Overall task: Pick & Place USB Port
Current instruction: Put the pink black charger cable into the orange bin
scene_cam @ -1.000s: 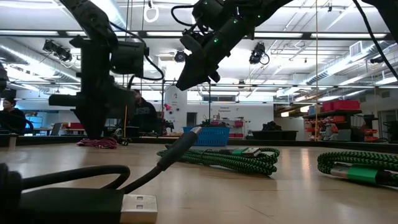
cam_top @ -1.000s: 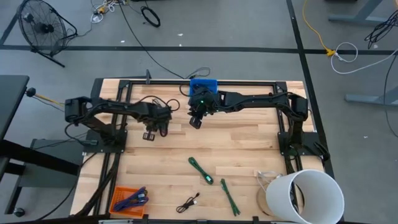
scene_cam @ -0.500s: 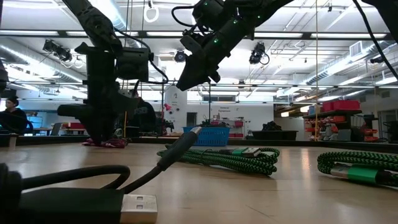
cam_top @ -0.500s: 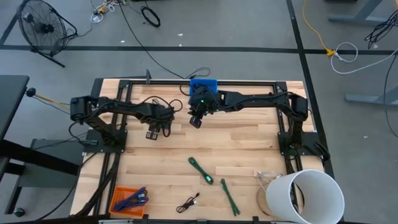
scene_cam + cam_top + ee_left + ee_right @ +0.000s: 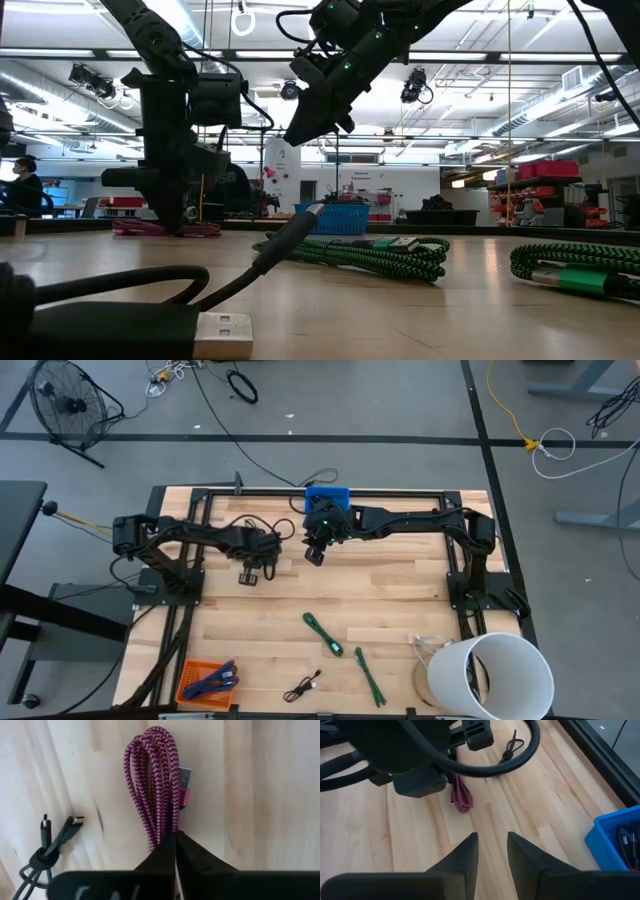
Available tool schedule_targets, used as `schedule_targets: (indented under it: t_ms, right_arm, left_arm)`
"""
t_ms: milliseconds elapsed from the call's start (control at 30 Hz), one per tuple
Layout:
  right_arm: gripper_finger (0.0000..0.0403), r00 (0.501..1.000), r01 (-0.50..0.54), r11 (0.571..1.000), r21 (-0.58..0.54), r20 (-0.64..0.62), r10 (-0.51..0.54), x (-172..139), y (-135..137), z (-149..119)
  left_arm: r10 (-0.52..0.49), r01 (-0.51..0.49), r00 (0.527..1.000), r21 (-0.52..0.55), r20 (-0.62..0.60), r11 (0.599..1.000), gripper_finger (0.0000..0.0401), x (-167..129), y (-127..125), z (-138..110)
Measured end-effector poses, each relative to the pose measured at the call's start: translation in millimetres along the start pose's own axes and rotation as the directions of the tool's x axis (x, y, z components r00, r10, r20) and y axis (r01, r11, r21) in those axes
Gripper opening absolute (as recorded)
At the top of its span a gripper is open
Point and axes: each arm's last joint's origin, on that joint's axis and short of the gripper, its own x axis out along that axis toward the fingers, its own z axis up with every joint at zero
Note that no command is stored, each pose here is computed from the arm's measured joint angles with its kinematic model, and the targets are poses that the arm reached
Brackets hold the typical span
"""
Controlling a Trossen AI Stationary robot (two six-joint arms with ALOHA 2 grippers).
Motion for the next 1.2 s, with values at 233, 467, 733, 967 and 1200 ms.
schedule_targets:
  t_ms: [233,467,733,967,1200]
  right_arm:
    - [0.0104,1.0,0.007,1.0,-0.003,0.001,-0.007,0,0,0]
    - [0.0104,1.0,0.007,1.0,-0.003,0.0,-0.007,0,0,0]
    - [0.0104,0.999,0.019,1.0,0.008,-0.051,-0.019,0,-4,-5]
    - [0.0104,0.996,0.034,0.999,0.031,-0.082,-0.031,0,-10,-7]
    - [0.0104,0.995,0.05,0.998,0.048,-0.09,-0.046,-1,-17,-8]
  left_arm:
    - [-0.031,0.03,0.999,-0.007,-0.045,1.0,0.0001,-17,-6,3]
    - [-0.026,0.026,1.0,-0.023,-0.005,0.999,0.0001,-60,-8,18]
    - [-0.136,0.12,0.986,-0.159,-0.1,0.98,0.0001,-117,-31,21]
    - [-0.276,0.253,0.959,-0.26,-0.057,0.932,0.0,-162,-83,21]
    - [-0.342,0.335,0.939,-0.331,0.038,0.882,0.0,-195,-152,11]
